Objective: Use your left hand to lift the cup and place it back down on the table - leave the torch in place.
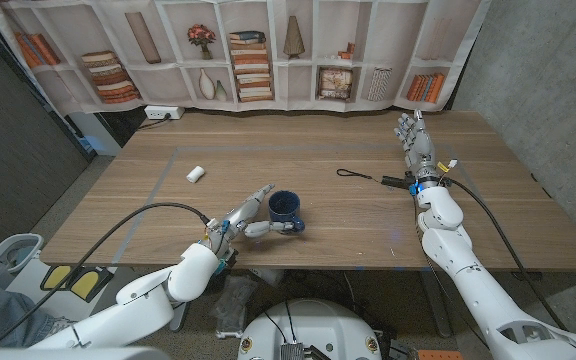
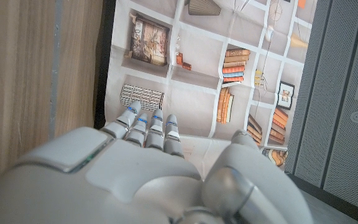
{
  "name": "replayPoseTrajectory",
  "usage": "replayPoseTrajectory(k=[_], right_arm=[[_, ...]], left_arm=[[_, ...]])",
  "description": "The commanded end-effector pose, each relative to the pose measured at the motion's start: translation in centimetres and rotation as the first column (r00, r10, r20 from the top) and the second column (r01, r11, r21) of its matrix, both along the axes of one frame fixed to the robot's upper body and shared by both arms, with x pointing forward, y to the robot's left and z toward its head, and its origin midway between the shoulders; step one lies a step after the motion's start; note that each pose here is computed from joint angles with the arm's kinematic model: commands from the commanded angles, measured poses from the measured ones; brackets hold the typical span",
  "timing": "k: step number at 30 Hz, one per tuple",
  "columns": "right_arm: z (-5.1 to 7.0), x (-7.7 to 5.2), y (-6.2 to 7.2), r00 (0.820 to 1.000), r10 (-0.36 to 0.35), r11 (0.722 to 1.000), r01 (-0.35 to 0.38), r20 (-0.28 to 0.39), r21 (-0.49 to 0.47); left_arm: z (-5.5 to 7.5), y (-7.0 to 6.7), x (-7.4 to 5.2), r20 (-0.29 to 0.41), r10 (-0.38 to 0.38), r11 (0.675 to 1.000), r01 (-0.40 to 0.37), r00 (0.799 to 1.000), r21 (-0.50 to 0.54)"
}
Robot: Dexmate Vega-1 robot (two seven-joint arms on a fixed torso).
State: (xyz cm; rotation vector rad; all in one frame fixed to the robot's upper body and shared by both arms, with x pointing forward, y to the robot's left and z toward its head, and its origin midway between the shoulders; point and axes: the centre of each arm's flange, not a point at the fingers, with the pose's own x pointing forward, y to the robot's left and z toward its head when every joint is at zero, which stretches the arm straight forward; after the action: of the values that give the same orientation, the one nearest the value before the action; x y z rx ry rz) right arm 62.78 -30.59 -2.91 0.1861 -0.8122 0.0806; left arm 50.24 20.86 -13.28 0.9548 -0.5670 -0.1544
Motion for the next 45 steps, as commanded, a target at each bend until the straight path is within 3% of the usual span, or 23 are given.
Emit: replayPoseTrajectory(k=[1, 19, 35, 45], right_arm=[[0.0, -0.4, -0.4, 1.000, -0.012, 1.000, 0.012, 0.004, 0.000], [-0.5, -1.1, -1.5, 1.000, -0.029, 0.999, 0.029, 0.000, 0.022], [-0.5, -1.3, -1.4, 1.000, -0.030, 1.000, 0.030, 0.003, 0.010], [-0.5, -1.1, -1.5, 0.999, -0.035, 0.999, 0.035, -0.001, 0.018]], left_arm=[[0.9, -0.2, 0.9, 0.007, -0.021, 1.000, 0.021, 1.000, 0.005], [1.7, -0.8, 2.4, -0.006, -0.067, 0.998, 0.067, 0.998, -0.003], [1.6, 0.0, 3.6, -0.057, -0.114, 0.992, 0.110, 0.992, -0.067], [2.2, -0.1, 4.4, -0.054, -0.115, 0.991, 0.110, 0.992, -0.082]])
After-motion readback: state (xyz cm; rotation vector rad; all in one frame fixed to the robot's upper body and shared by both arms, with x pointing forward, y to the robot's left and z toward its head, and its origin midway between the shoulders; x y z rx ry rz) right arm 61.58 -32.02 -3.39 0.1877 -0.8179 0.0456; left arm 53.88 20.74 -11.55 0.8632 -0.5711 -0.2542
